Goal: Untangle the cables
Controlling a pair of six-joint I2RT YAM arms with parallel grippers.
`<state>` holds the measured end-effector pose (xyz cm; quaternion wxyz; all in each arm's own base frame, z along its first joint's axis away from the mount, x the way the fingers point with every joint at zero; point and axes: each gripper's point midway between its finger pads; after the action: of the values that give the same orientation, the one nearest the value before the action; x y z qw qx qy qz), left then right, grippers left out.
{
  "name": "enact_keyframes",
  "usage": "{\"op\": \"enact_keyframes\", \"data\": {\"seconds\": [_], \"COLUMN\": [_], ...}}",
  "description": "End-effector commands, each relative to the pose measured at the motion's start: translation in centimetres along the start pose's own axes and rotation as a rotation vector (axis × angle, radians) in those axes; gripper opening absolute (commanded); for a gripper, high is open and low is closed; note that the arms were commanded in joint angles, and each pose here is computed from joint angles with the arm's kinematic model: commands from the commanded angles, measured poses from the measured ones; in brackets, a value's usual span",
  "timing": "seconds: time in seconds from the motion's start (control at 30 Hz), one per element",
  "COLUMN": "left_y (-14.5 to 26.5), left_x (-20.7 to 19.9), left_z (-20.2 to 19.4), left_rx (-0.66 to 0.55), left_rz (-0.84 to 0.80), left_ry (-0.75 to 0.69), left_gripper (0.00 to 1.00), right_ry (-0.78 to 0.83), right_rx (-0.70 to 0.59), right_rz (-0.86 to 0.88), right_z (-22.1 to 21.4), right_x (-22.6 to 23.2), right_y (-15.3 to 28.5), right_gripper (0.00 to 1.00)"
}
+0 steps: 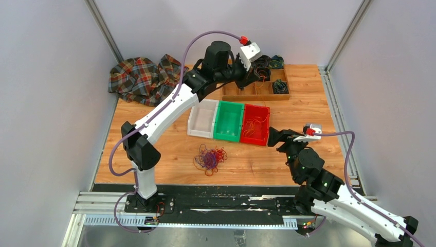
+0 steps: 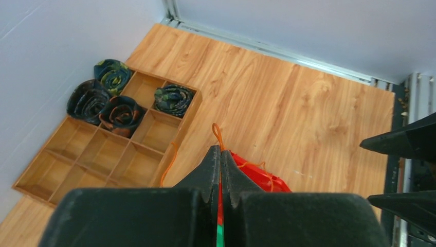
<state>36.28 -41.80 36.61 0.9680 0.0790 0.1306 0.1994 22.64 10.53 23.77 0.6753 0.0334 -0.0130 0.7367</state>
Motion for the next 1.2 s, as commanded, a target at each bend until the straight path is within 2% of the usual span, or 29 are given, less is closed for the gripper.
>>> {"op": "enact_keyframes", "data": {"seconds": [0.0,0.07,0.23,0.37,0.6,0.8,0.93,1.17], "left_y": [-0.8,-1.0,-2.0,-2.8,-3.9,-2.7,-1.2,1.6], "left_x": [1.3,2.5,3.1,3.8,5.3,7.1,7.1,6.3], "left_z": [-2.0,-3.2,-5.1,-8.1,-12.9,-16.2,-17.3,-16.1], "left_rx": [0.048,0.089,0.134,0.219,0.357,0.487,0.530,0.517], "left_rz": [0.084,0.174,0.187,0.219,0.269,0.319,0.320,0.312], "left_ry": [-0.071,-0.118,-0.101,-0.136,-0.199,-0.281,-0.309,-0.375], "left_gripper": [0.00,0.01,0.00,0.00,0.00,0.00,0.01,0.00], "right_ry": [-0.007,-0.003,0.020,0.031,0.031,-0.004,-0.020,-0.043], "right_rx": [0.017,0.039,0.073,0.096,0.212,0.318,0.345,0.356], "right_rz": [-0.070,-0.106,-0.142,-0.163,-0.267,-0.269,-0.290,-0.294], "right_z": [-0.4,-0.3,0.3,-0.1,-3.4,-5.9,-6.5,-6.5], "right_x": [-1.2,-1.6,-1.5,-1.7,-3.3,-3.7,-4.3,-4.9], "right_y": [-0.2,-0.3,-0.8,-1.3,-2.3,-3.7,-4.2,-5.0], "right_gripper": [0.77,0.76,0.76,0.76,0.75,0.74,0.75,0.75]}}
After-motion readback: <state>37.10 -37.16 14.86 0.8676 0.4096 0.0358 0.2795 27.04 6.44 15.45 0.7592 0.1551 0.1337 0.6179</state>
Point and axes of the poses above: each gripper's point midway between its finger pads, its own y axis back along the fingers, its own x axis along the line the jaws close on, z = x × y, and after that the axes turned 15 degrees about y, right-handed
